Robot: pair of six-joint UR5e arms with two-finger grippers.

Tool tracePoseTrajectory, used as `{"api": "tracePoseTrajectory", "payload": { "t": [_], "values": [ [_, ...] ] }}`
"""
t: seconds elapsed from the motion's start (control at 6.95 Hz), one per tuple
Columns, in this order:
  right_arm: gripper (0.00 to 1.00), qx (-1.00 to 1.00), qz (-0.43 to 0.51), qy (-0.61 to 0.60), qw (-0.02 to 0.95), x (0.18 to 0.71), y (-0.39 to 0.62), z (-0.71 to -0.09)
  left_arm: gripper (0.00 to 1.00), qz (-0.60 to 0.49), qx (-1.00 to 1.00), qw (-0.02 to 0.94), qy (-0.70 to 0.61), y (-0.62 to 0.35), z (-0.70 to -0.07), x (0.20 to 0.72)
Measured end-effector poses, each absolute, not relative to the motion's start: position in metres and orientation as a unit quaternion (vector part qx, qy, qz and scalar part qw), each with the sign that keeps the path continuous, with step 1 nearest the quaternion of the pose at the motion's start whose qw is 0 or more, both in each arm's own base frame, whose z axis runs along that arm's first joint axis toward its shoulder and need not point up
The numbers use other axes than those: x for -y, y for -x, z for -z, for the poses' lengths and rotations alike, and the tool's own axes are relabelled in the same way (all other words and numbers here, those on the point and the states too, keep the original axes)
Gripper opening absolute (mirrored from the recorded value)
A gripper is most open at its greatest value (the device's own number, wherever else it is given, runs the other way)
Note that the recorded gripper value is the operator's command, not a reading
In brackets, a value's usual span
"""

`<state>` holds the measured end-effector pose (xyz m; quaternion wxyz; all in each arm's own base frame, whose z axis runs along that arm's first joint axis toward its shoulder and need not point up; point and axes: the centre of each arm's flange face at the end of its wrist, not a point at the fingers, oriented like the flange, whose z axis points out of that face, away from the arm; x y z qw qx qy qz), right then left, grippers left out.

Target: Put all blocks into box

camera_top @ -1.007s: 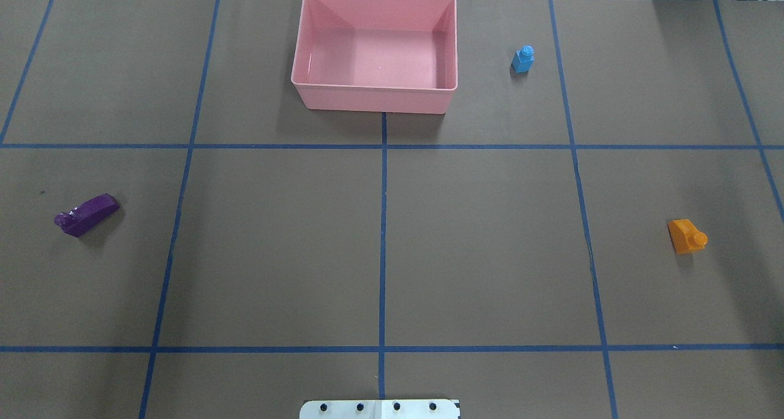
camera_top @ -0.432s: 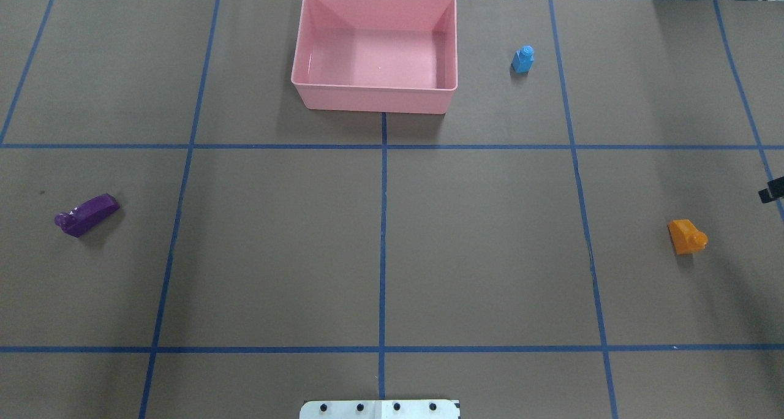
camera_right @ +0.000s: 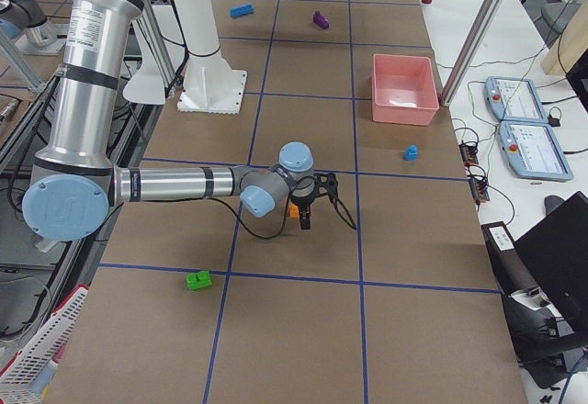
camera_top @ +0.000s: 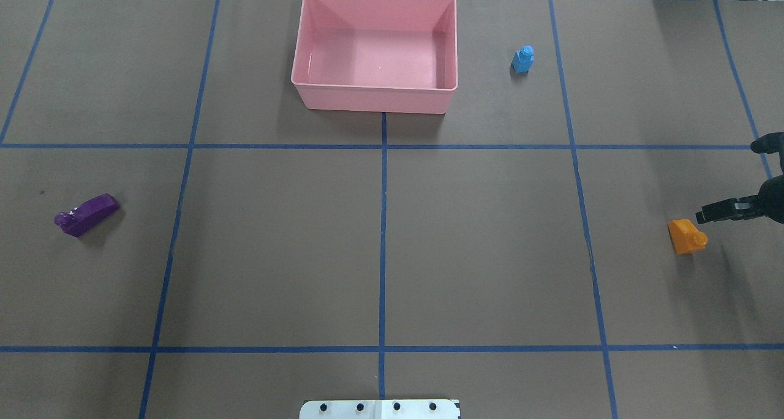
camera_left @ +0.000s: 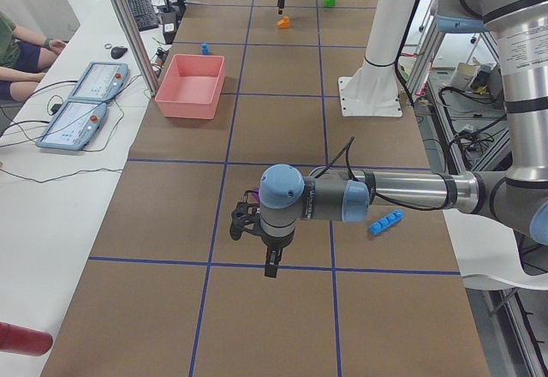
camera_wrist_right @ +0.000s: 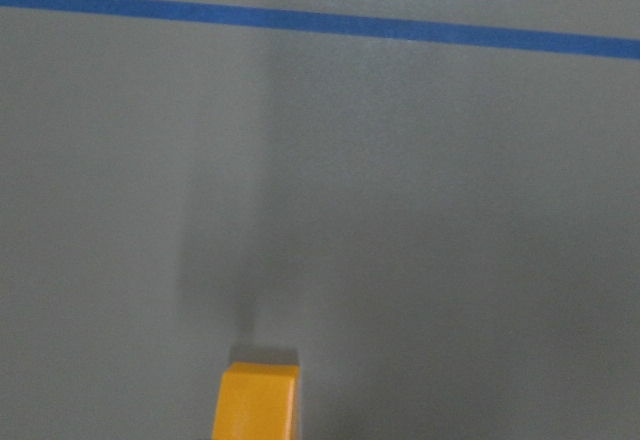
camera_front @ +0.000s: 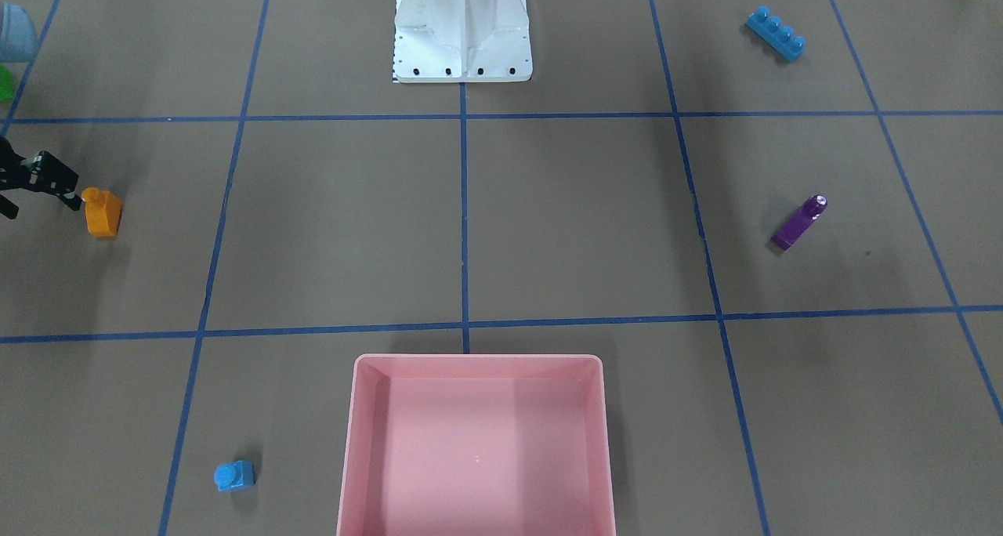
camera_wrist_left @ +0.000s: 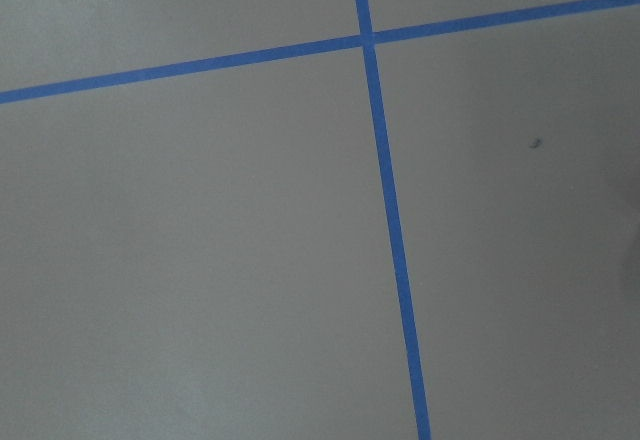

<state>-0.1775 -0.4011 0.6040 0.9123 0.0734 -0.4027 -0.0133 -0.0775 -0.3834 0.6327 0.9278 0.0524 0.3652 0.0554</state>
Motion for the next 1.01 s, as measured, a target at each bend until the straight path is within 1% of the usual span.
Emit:
{"api": "tracePoseTrajectory", "payload": {
  "t": [0.29,0.43,0.58,0.72,0.86,1.01],
  "values": [
    [1.00,0.401,0.009,-0.076,0.913,0.395,0.197,-0.604,1.00,-0.055,-0.365,0.928,-0.053,0.077,-0.633,0.383],
    [0.95,0.396,0.013,-0.078,0.915,0.391,0.205,-0.605,1.00,-0.055,-0.365,0.928,-0.052,0.077,-0.633,0.383],
    [0.62,0.389,0.020,-0.081,0.918,0.387,0.213,-0.607,1.00,-0.055,-0.365,0.928,-0.051,0.077,-0.634,0.383],
    [0.12,0.384,0.025,-0.082,0.919,0.384,0.219,-0.609,1.00,-0.055,-0.365,0.928,-0.051,0.077,-0.634,0.382],
    [0.00,0.382,0.028,-0.081,0.920,0.381,0.221,-0.610,1.00,-0.055,-0.365,0.928,-0.050,0.077,-0.634,0.382],
    [0.00,0.382,0.029,-0.080,0.920,0.380,0.222,-0.610,1.00,-0.054,-0.365,0.928,-0.050,0.078,-0.635,0.382]
  ]
}}
